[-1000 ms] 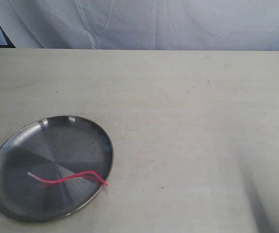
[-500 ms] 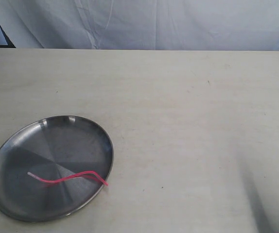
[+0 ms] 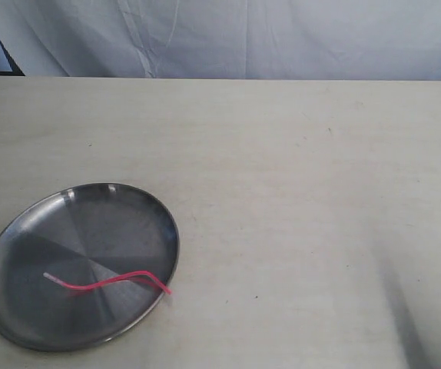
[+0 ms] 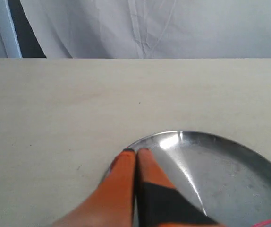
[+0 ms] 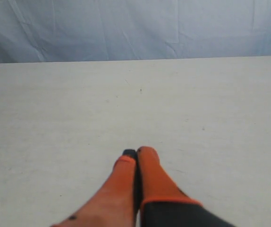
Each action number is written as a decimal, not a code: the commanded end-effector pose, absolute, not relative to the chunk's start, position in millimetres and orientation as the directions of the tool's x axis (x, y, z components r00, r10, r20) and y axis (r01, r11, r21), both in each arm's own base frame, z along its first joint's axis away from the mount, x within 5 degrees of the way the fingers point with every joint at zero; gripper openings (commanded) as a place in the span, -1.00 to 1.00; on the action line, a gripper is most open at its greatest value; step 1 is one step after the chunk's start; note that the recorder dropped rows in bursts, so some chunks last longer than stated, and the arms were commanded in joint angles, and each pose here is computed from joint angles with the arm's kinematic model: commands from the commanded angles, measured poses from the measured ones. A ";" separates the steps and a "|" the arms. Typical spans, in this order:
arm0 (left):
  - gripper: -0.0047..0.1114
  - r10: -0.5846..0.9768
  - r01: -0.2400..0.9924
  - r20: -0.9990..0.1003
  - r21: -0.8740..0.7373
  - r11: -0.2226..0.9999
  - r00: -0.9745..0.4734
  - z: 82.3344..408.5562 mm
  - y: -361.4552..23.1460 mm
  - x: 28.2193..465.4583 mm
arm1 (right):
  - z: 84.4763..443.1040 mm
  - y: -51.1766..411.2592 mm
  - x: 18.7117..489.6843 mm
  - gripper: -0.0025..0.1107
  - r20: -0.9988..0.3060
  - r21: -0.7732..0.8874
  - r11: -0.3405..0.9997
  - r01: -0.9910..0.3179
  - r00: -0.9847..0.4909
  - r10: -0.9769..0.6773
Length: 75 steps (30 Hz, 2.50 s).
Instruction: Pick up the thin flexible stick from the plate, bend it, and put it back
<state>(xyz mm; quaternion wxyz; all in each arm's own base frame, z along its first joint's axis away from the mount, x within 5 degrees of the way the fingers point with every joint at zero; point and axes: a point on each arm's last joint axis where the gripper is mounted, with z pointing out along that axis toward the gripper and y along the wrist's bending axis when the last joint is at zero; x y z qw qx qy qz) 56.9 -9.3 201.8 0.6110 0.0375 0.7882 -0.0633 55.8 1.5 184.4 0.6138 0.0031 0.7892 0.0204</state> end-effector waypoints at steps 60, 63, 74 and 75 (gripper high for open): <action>-0.92 -0.050 0.127 -0.990 -0.066 0.990 -0.129 194.3 -8.0 55.2 | 184.6 1.0 55.6 -0.96 -0.972 0.028 0.999 -0.016 -0.236 0.023; -0.92 -0.050 0.127 -0.990 -0.066 0.990 -0.129 194.3 -8.0 55.2 | 184.6 1.0 55.6 -0.96 -0.972 0.028 0.999 -0.016 -0.236 0.023; -0.92 -0.050 0.127 -0.990 -0.066 0.990 -0.129 194.3 -8.0 55.2 | 184.6 1.0 55.6 -0.96 -0.972 0.028 0.999 -0.016 -0.236 0.023; -0.92 -0.050 0.127 -0.990 -0.066 0.990 -0.129 194.2 -8.0 55.2 | 184.6 1.0 55.6 -0.96 -0.972 0.028 0.999 -0.016 -0.236 0.023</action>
